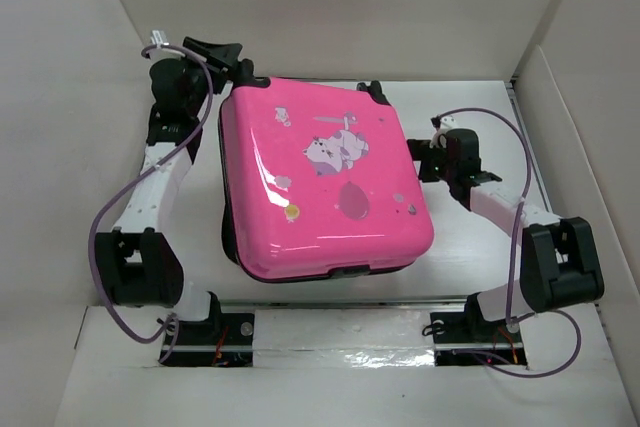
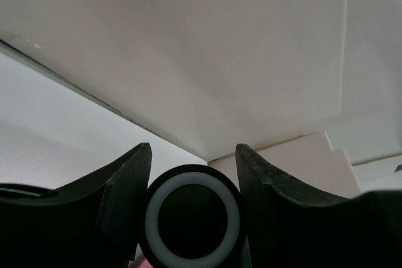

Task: Pack the luggage

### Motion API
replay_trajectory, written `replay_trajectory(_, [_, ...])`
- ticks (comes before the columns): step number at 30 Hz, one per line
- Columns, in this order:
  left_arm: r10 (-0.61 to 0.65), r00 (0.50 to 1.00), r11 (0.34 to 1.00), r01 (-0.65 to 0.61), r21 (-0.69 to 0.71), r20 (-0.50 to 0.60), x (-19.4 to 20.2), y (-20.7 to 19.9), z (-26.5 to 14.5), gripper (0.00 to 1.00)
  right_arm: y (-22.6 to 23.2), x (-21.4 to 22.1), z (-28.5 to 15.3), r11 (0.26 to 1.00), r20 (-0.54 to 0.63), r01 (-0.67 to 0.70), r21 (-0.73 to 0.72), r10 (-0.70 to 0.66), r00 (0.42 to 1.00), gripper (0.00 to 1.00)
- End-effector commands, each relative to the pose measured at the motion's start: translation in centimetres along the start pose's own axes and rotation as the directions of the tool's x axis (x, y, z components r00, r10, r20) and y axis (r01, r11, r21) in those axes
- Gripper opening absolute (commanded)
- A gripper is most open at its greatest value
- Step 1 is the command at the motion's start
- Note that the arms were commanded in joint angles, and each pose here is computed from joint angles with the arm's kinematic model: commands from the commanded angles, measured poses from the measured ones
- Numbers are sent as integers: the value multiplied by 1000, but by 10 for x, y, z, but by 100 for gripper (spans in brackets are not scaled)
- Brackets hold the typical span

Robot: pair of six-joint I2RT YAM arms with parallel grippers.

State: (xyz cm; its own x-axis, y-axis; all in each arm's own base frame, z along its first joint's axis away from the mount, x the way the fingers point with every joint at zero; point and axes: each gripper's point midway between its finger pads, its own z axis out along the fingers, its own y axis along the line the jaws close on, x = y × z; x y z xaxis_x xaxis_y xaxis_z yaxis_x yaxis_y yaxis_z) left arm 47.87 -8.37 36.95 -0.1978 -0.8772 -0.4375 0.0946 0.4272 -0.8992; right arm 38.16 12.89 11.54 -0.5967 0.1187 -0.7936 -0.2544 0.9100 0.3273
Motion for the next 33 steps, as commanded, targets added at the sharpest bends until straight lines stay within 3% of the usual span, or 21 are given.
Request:
replay_trajectory(1, [116,993,989,-116,88,5,-9,-47,5,0,52,-24,-3,987,31,12,-163,-7,999,100])
replay_trajectory(6, [176,984,984,-176,-11,-19,-20,-16,33,0,48,-23,-13,993,50,19,-118,-14,999,100])
replay_trajectory(12, [170,983,974,-178,-138,-70,-20,50,56,0,35,-13,-28,999,71,1,-46,2,998,99])
replay_trajectory(17, [159,979,963,-183,-198,-131,-19,91,70,0,32,-9,-39,999,98,-13,-30,16,995,93])
replay_trajectory(18, [169,977,962,-192,-193,-132,-22,87,73,0,32,-5,-41,999,94,-13,-32,16,995,84])
replay_trajectory(20, [170,976,953,-198,-228,-138,-30,101,77,0,38,-5,-46,999,105,-3,-49,8,994,78])
replay_trajectory(21, [187,974,953,-211,-215,-129,-35,94,81,0,39,-5,-48,998,105,-1,-57,7,994,66])
replay_trajectory(22, [182,975,951,-208,-228,-128,-41,102,84,0,39,-3,-49,998,104,-1,-60,7,995,60])
replay_trajectory(24, [188,974,954,-211,-214,-124,-52,95,88,0,49,-1,-54,996,106,13,-84,-4,994,55])
replay_trajectory(29, [196,966,944,-232,-235,-166,-49,105,97,0,60,6,-61,995,106,21,-94,-11,994,57])
replay_trajectory(33, [172,966,941,-219,-259,-193,-33,132,94,0,60,12,-61,997,104,19,-70,-12,994,68])
